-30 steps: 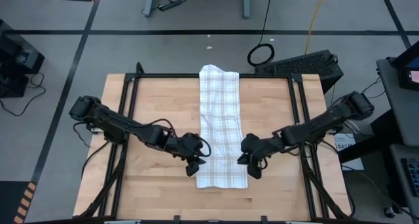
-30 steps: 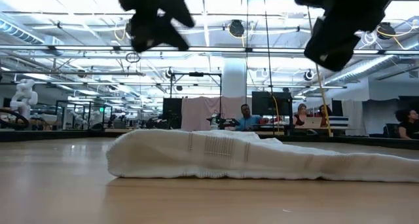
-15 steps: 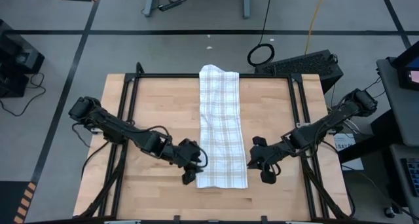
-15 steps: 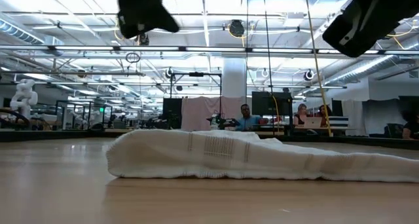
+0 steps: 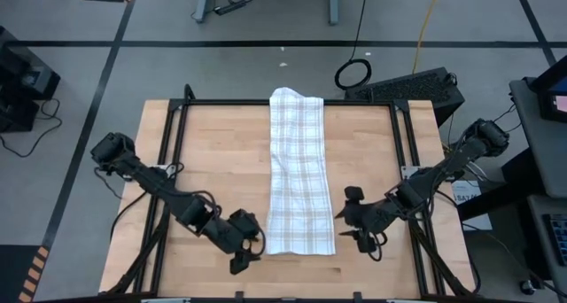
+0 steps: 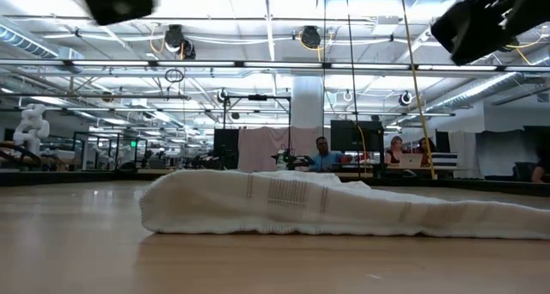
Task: Roll towel into tight, uniform cylinder
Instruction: Roll the white towel
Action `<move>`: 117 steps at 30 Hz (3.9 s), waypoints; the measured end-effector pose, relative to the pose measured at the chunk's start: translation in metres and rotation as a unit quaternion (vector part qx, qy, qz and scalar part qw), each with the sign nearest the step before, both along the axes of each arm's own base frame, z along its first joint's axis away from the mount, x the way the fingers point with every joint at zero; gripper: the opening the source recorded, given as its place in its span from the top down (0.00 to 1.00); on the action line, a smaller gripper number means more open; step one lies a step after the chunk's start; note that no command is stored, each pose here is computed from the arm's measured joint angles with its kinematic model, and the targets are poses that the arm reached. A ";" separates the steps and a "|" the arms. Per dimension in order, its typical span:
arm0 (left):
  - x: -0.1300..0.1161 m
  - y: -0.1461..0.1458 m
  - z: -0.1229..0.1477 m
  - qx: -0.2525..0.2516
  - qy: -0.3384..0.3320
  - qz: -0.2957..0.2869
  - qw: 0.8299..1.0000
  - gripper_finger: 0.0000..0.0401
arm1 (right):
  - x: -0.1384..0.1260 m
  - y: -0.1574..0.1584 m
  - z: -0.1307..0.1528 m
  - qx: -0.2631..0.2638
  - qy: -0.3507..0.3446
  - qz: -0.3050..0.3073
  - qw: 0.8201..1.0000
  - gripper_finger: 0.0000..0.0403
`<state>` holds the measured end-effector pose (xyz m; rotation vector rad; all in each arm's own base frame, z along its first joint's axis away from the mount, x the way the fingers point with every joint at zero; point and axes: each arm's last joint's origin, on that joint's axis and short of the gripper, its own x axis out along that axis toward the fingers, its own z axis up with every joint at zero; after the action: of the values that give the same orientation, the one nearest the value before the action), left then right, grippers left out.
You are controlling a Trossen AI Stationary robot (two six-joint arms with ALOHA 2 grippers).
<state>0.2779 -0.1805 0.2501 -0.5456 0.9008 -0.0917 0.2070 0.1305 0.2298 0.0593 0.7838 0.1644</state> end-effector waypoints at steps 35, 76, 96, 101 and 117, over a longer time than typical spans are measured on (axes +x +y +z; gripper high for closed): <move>0.037 0.013 -0.032 0.286 -0.103 -0.009 0.953 0.28 | 0.002 0.005 -0.023 -0.143 -0.008 0.060 0.988 0.27; 0.058 -0.028 -0.082 0.321 -0.175 0.005 0.931 0.28 | -0.061 0.078 -0.043 -0.120 -0.052 0.027 0.991 0.27; 0.044 -0.029 -0.095 0.322 -0.096 -0.079 0.939 0.28 | -0.080 0.081 -0.052 -0.169 -0.021 0.061 0.984 0.27; 0.039 -0.032 -0.098 0.344 -0.083 -0.103 0.930 0.28 | -0.072 0.096 -0.065 -0.147 -0.039 0.064 0.986 0.27; 0.029 -0.035 -0.106 0.358 -0.049 -0.093 0.928 0.28 | -0.064 0.100 -0.093 -0.217 -0.023 0.081 0.973 0.27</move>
<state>0.3069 -0.2154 0.1445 0.2267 0.8174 0.0410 0.1427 0.2308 0.1368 -0.4221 0.7635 0.1451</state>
